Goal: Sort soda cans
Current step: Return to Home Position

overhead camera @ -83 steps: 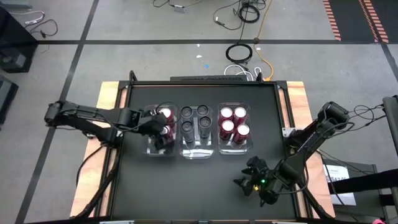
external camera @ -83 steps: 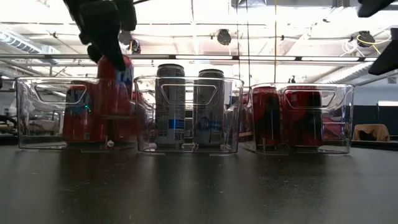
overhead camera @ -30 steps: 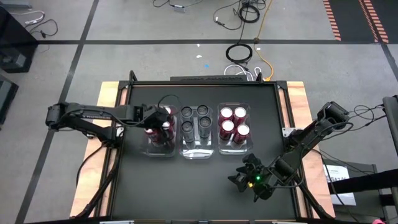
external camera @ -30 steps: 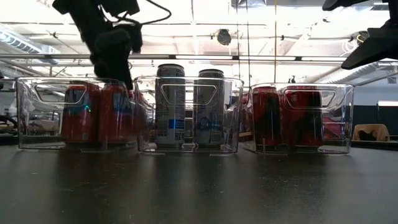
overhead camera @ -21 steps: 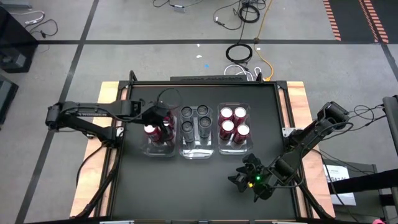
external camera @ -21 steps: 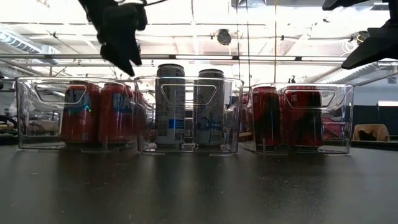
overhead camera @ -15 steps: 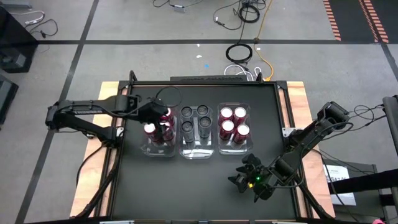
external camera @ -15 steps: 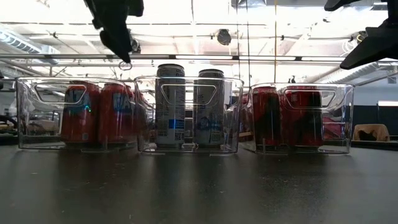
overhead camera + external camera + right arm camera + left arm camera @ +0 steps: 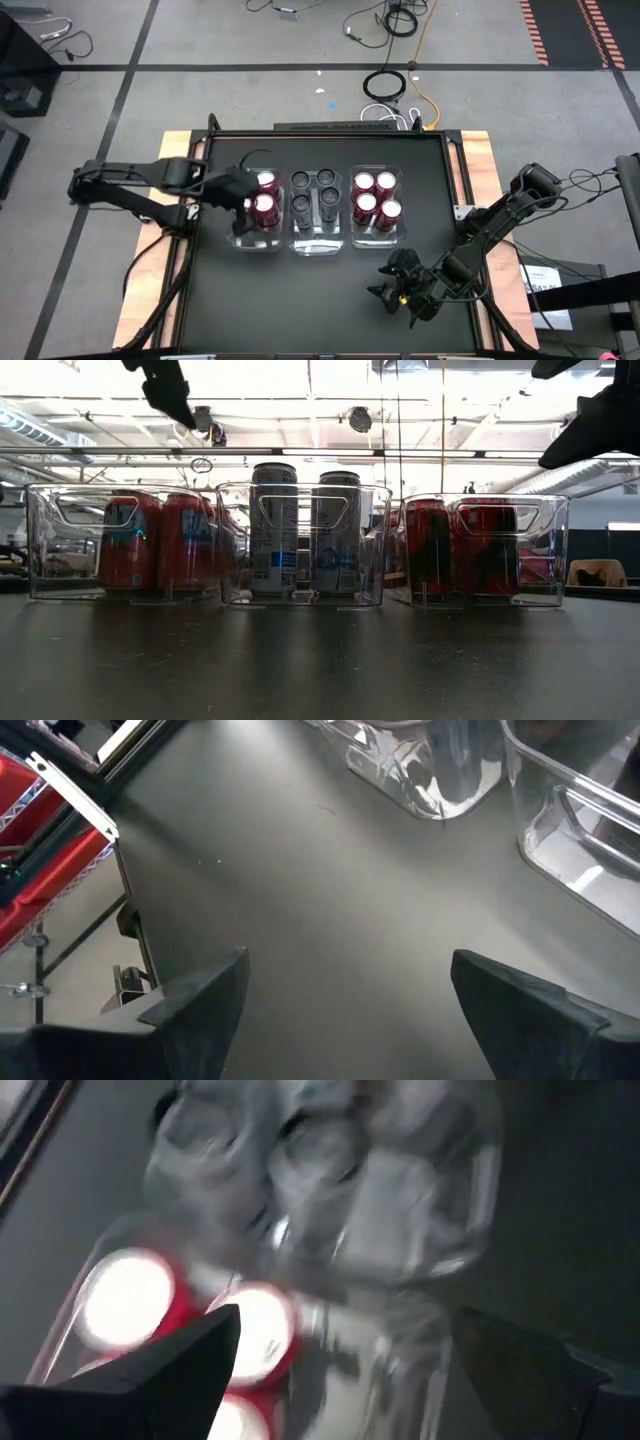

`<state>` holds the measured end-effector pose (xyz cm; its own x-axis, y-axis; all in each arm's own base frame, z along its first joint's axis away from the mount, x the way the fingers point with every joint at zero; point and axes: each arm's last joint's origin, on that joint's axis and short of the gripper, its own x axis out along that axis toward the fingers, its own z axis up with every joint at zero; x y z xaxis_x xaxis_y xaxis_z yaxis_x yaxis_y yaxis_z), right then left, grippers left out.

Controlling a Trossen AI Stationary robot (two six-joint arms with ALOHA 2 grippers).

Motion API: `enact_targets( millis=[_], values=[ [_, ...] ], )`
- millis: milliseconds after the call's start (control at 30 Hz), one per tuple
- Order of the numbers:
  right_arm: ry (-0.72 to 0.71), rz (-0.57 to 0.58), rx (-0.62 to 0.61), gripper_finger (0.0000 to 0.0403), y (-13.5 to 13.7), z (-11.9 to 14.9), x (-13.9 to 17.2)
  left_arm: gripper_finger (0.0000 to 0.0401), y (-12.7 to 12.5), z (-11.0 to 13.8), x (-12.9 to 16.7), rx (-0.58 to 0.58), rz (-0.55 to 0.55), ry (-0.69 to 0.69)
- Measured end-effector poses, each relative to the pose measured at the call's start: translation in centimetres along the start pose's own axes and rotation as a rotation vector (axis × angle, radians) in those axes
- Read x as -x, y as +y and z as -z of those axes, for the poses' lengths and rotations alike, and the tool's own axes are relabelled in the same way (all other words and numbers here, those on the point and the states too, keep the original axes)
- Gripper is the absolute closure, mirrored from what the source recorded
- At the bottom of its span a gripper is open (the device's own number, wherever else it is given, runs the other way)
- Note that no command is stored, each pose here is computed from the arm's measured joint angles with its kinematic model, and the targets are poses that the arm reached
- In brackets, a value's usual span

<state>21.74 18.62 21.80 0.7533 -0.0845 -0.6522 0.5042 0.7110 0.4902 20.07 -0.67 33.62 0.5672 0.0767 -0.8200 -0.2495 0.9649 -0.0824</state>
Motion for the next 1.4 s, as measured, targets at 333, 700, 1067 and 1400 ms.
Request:
enact_targets(
  millis=[333,700,1067,1400],
  values=[
    [-0.001,0.000,-0.003,0.0064,0.0,0.0,0.0,0.0030,-0.6,7.2,-2.7,-0.113,0.181,-0.373],
    [-0.006,-0.021,-0.023,0.0064,0.2,-0.1,0.0,0.0030,2.7,13.4,-5.2,-0.046,0.212,-0.603],
    [-0.004,-0.021,-0.127,0.0064,0.2,-0.1,0.0,0.0030,4.2,17.0,-6.5,-0.069,0.187,-0.775],
    [-0.007,-0.018,-0.125,0.0064,0.2,-0.1,0.0,0.0030,4.0,17.9,-7.4,-0.127,0.291,-0.814]
  ],
)
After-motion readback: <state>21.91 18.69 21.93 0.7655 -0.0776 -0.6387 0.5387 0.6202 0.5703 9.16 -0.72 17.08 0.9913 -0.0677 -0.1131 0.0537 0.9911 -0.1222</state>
